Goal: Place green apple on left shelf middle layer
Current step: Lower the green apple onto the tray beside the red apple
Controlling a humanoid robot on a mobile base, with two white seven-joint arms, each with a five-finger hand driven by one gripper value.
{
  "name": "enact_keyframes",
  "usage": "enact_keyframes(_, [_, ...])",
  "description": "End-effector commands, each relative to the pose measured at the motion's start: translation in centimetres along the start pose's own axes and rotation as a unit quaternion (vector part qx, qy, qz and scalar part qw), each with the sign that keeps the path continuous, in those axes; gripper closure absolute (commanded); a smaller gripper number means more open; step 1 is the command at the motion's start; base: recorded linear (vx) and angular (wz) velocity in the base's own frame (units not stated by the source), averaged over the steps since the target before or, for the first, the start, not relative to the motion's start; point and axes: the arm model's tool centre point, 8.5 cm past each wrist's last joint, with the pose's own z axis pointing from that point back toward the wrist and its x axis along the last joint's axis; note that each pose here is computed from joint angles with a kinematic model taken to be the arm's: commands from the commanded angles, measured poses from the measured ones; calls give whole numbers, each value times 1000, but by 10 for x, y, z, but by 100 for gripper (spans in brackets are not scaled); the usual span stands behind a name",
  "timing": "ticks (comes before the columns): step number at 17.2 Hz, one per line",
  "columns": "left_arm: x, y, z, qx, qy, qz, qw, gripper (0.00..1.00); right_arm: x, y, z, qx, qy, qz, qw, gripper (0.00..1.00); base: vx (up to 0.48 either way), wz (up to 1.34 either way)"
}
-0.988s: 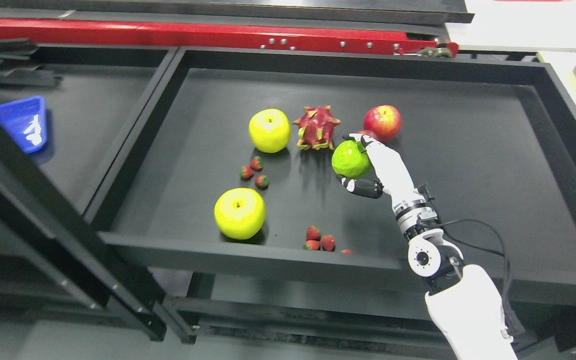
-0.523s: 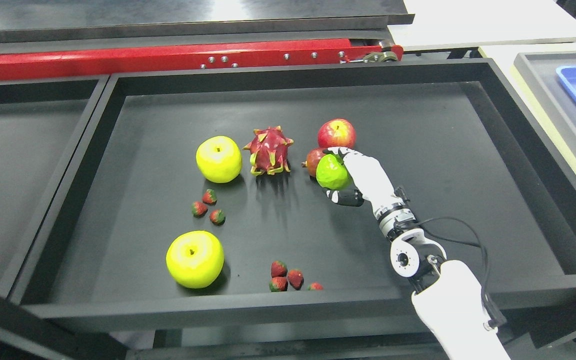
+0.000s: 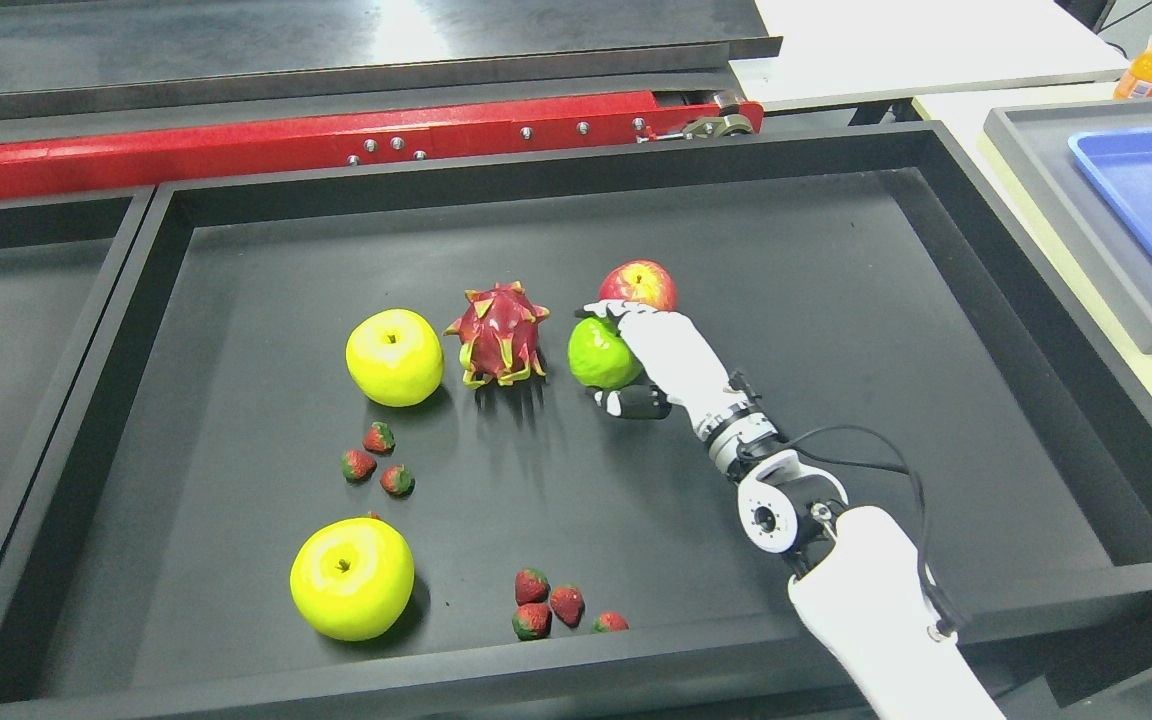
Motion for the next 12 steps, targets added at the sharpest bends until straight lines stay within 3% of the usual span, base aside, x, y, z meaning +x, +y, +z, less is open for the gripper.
enact_keyframes(1, [0,11,2,10,0,-1,1000,0,71,29,-26,50,-82,0,995,100,49,-48])
enact_keyframes(3, [0,11,2,9,0,-1,1000,0,69,43,-27,80,-74,-4,994,98,31,-29])
enact_keyframes(4, [0,11,2,10,-1,-1,1000,0,66,43,-29,82,-69,-3,994,91,15,-12])
enact_keyframes(5, [-1,11,2,9,1,-1,1000,0,62,41,-29,78,-59,-8,995,54,15,-12])
enact_keyframes(6, [0,11,2,10,0,-1,1000,0,54,37,-29,72,-32,-20,997,1,0,0])
enact_keyframes(8, [0,11,2,10,-1,-1,1000,0,26,20,-28,45,22,-81,995,0,0,0])
enact_keyframes(10, [0,11,2,9,0,-1,1000,0,7,-1,-24,8,32,-171,985,0,0,0])
enact_keyframes(12, [0,11,2,9,0,-1,1000,0,-14,-31,-10,-55,38,-278,958,0,0,0])
